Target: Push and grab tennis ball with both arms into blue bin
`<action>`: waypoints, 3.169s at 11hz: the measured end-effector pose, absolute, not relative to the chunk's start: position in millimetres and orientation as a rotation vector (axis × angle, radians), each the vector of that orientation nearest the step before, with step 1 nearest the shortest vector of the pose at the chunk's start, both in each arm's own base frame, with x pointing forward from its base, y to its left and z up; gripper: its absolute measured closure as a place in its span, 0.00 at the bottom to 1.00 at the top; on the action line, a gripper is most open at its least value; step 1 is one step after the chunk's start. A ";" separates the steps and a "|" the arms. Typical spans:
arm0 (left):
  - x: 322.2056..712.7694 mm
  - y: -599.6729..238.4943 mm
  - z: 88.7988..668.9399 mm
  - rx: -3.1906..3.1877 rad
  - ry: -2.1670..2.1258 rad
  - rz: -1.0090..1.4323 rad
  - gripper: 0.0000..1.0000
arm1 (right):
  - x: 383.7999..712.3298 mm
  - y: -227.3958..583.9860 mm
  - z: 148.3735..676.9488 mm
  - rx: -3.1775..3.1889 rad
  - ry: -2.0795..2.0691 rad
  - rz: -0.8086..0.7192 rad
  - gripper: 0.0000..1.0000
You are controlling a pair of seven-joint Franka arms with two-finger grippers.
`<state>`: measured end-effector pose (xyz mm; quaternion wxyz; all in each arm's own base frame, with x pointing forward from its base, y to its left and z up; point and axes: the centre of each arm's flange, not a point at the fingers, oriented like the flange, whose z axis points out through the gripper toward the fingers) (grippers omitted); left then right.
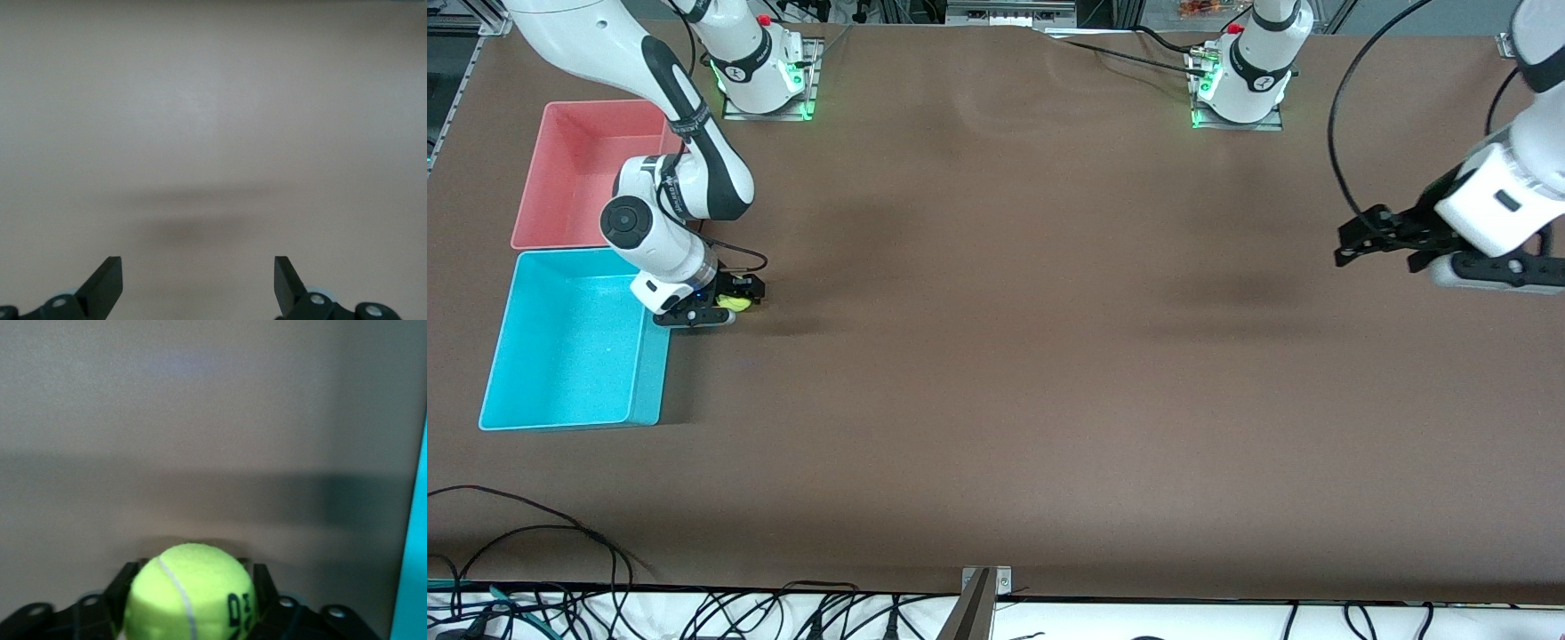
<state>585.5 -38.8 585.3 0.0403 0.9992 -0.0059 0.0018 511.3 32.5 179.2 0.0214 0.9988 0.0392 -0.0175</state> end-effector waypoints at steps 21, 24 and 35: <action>572.2 -41.7 607.6 3.167 -0.108 0.024 0.00 | 566.1 -162.9 259.8 3.139 0.442 -0.448 0.35; 570.4 -47.7 608.2 3.161 -0.122 0.016 0.00 | 554.9 -179.3 218.8 3.196 0.475 -0.524 0.35; 569.9 -48.1 607.5 3.156 -0.121 0.007 0.00 | 606.2 -177.6 301.0 3.213 0.482 -0.520 0.07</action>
